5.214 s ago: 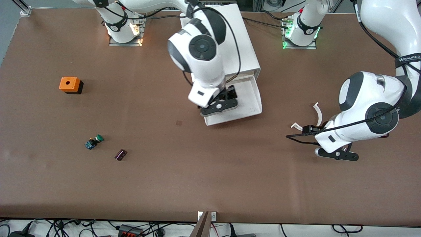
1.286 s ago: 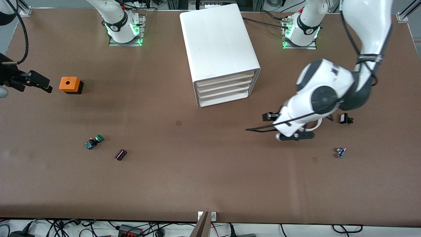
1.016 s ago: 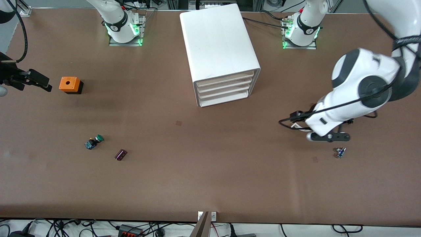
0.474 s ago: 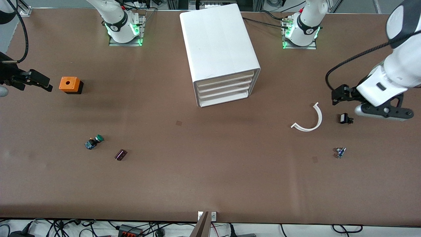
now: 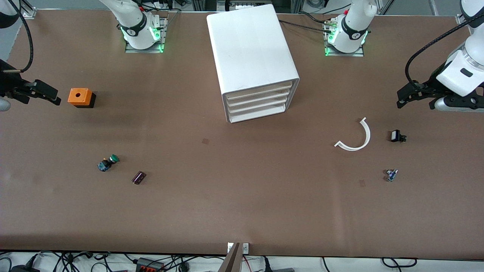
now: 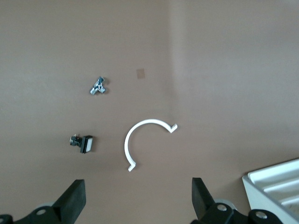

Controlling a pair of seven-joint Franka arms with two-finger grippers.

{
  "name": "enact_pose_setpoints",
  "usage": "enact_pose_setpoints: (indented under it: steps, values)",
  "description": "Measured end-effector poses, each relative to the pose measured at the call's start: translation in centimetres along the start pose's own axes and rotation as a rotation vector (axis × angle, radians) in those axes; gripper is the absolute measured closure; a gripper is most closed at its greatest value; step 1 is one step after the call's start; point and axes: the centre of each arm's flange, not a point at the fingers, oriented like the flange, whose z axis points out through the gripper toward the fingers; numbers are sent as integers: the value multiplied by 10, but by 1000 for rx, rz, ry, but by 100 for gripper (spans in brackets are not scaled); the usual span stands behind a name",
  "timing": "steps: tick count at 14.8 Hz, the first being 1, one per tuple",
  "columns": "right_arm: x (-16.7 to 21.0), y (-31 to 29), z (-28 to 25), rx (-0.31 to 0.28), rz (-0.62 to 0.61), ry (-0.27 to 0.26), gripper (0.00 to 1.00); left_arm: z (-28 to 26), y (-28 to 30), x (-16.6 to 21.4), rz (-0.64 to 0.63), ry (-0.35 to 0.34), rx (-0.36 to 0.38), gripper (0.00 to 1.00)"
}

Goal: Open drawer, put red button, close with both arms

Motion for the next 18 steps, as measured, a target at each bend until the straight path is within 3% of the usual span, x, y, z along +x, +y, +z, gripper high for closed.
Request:
enact_pose_setpoints:
  steps: [4,18]
  values:
    - [0,-1,0,0,-2,0,0,-9,3,0,59,13,0,0]
    - [-1,-4,1,0,-9,-11,0,-12,6,-2,75,-8,-1,0]
